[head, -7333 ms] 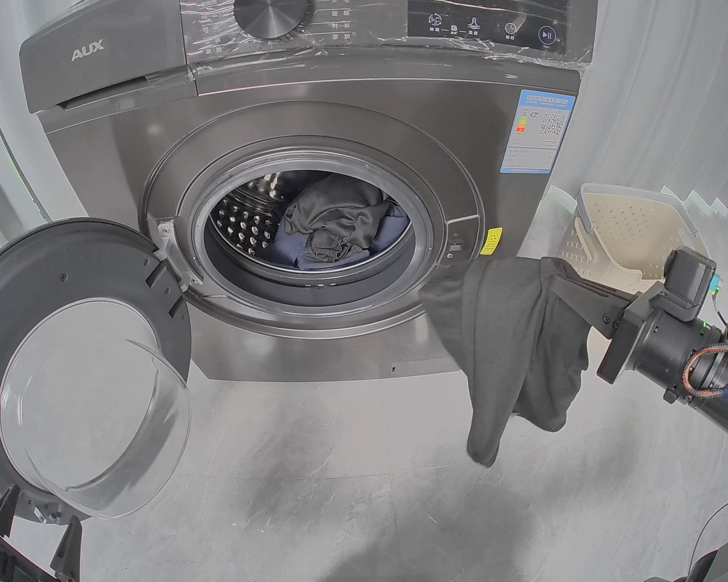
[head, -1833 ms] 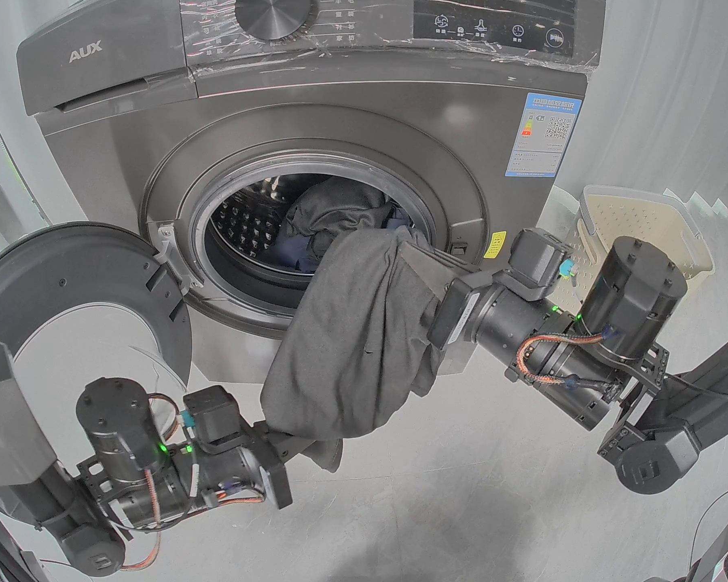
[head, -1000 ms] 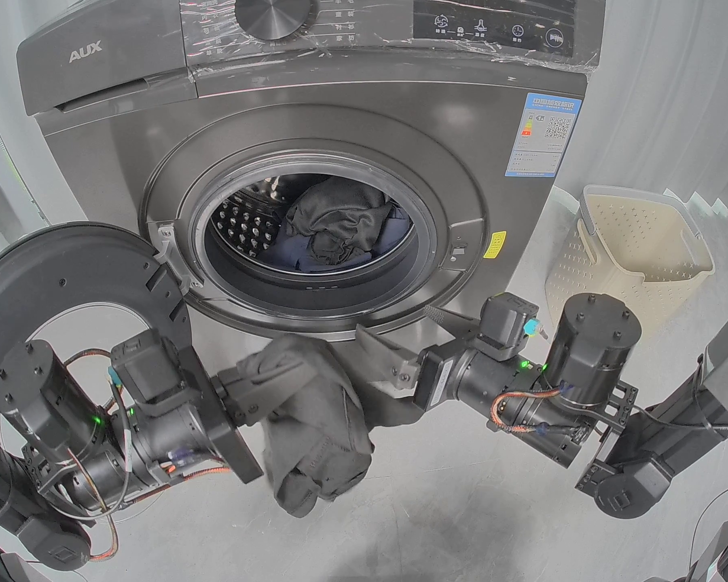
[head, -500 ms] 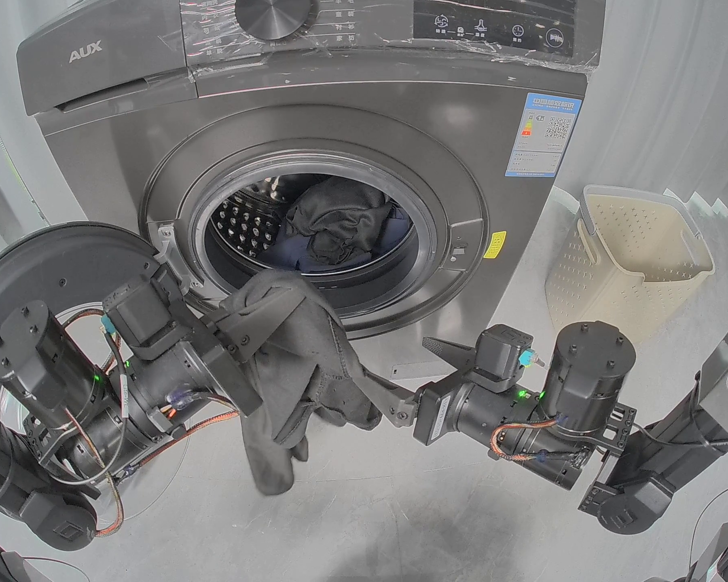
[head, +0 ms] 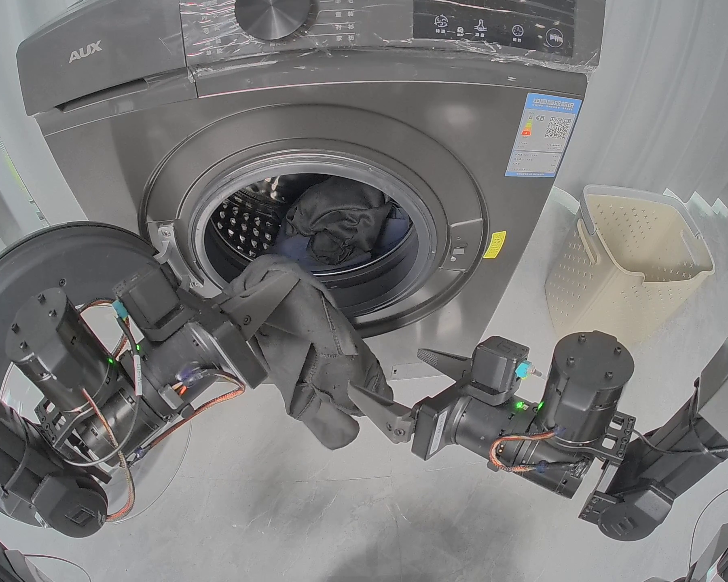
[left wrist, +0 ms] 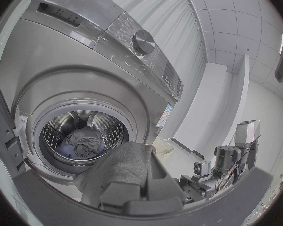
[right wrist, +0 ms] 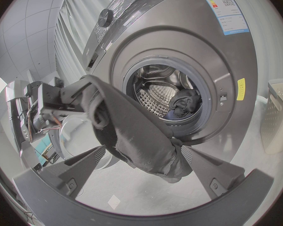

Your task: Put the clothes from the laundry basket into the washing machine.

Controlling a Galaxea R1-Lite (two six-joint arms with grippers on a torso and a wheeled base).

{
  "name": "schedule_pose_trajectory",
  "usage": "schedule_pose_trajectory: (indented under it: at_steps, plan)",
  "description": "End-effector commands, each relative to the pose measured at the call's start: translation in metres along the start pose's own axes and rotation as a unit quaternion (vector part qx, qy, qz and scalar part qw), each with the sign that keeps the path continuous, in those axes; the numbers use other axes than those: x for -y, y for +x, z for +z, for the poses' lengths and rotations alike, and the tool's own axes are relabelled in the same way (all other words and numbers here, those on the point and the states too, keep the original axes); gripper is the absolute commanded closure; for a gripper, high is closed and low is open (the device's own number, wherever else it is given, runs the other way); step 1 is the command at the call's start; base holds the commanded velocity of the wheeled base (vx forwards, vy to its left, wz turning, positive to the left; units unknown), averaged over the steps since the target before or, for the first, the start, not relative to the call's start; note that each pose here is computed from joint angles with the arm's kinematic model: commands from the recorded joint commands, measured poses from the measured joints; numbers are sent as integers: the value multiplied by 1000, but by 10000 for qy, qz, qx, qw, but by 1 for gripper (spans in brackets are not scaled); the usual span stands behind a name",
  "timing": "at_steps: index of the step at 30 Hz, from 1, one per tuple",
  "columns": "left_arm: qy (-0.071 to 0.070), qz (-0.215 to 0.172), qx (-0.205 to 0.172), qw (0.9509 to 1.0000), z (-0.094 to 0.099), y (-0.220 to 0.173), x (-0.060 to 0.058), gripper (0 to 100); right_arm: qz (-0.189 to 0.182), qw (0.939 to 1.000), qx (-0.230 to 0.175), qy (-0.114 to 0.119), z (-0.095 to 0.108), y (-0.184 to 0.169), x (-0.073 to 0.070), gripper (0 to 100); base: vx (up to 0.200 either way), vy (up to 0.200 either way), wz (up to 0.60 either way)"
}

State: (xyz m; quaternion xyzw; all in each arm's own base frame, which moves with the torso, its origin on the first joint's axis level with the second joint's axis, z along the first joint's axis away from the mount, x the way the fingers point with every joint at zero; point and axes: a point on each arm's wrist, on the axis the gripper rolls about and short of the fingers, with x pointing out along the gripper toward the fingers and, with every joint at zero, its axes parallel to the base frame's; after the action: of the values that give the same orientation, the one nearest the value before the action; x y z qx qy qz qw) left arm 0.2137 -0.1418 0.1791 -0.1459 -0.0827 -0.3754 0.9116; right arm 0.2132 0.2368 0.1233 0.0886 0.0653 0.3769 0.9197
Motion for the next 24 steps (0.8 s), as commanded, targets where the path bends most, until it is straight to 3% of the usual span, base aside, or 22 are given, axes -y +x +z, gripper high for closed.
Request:
schedule_pose_trajectory:
  at_steps: [1, 16, 24]
  plan:
    - [-8, 57, -76, 10000, -6, 4, -4, 100, 101, 9999, -47, -3, -3, -1, -5, 0, 0, 0, 0]
    - [13, 138, 63, 9999, -2, 9, -4, 100, 232, 9993, -302, -40, -31, 21, -13, 0, 0, 0, 0]
    - [19, 129, 100, 9999, 0, 9, -4, 100, 11, 9993, -269, -244, -41, 45, 4, 0, 0, 0, 0]
